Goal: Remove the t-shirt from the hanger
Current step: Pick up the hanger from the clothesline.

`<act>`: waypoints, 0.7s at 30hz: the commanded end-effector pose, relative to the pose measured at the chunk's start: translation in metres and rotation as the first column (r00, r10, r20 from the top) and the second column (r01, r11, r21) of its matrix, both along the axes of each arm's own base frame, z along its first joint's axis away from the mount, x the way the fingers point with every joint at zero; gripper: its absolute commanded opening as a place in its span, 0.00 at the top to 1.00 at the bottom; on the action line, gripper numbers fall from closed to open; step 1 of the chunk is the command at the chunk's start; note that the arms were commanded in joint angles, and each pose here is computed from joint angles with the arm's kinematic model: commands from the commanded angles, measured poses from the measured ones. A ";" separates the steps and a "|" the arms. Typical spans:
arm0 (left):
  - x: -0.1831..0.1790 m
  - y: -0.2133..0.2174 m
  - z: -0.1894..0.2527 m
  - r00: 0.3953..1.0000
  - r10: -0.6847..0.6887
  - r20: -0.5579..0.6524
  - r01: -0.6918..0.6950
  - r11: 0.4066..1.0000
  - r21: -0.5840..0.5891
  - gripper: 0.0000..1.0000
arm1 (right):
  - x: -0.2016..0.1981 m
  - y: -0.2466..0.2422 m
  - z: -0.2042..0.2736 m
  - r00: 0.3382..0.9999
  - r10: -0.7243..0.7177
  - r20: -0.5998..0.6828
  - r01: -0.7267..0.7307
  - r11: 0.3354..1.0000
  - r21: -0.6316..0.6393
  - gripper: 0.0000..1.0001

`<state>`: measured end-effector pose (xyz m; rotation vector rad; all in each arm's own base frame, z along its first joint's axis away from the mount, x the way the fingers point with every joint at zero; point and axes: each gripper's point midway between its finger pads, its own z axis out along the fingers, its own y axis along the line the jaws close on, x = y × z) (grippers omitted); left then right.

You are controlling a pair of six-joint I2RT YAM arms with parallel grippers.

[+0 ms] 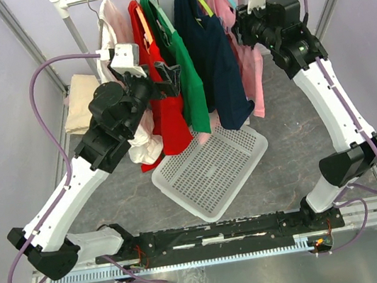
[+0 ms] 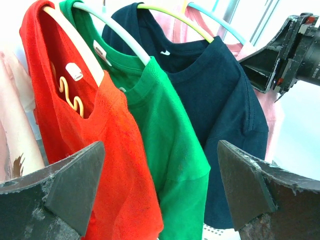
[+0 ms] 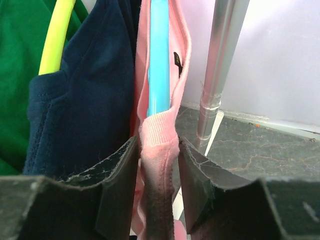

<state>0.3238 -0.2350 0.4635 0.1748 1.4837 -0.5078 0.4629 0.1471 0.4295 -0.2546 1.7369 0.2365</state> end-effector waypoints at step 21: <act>0.004 -0.002 0.015 0.998 0.004 0.065 -0.005 1.000 0.011 0.01 | -0.031 -0.014 0.097 0.968 -0.047 0.248 0.021 0.994 0.107 0.99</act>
